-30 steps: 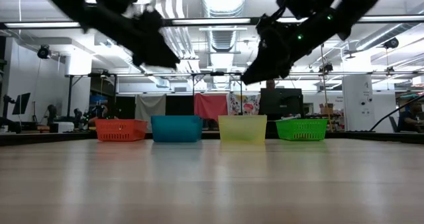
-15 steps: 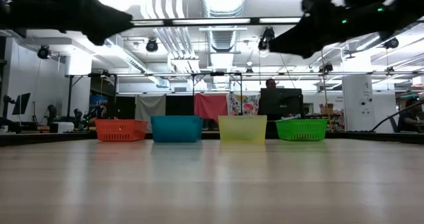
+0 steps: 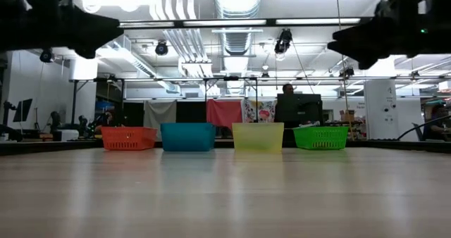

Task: Sort rubber bands into baskets
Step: Return to Home Position

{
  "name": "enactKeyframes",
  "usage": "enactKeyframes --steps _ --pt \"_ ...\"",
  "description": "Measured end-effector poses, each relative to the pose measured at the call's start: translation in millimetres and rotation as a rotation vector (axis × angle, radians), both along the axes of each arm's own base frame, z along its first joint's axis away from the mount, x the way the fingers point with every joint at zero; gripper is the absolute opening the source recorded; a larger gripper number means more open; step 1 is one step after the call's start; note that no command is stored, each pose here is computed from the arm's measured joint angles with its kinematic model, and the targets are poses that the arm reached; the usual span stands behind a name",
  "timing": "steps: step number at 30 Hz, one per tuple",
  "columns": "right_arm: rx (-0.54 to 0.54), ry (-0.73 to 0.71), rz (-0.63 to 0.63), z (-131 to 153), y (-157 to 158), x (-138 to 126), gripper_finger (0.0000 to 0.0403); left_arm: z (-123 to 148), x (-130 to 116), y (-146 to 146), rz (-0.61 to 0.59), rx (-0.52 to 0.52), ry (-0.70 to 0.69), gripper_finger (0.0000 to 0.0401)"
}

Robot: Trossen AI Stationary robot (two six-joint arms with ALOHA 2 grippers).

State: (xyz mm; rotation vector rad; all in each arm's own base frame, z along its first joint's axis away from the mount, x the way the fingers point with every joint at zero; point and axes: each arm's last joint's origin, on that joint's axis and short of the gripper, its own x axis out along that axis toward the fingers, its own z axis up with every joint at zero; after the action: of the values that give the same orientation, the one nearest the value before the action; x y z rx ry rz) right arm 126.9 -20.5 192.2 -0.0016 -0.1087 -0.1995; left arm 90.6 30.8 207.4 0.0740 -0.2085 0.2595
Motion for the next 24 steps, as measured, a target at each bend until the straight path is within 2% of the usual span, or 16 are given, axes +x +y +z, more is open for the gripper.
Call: enactKeyframes --steps 4,6,11,16,20,24 --pt "-0.003 -0.088 0.005 -4 2 -16 0.0192 -19 -1 -2 -0.069 0.013 -0.013 0.0159" --pt "-0.013 -0.069 0.032 -6 4 -19 0.0192 -21 0 -3 -0.108 0.012 0.009 0.0159" --pt "-0.128 -0.119 0.200 -1 10 -26 0.0192 -21 1 -5 -0.152 0.051 0.023 0.0151" --pt "-0.171 -0.154 0.195 2 11 -30 0.0191 -22 1 -5 -0.161 0.117 0.045 0.0137" --pt "-0.155 -0.181 0.196 4 11 -34 0.0185 -27 2 -5 -0.162 0.103 0.091 0.0120" --pt "-0.130 -0.122 0.208 -1 12 -34 0.0171 -29 2 -5 -0.155 0.082 0.109 0.0103"
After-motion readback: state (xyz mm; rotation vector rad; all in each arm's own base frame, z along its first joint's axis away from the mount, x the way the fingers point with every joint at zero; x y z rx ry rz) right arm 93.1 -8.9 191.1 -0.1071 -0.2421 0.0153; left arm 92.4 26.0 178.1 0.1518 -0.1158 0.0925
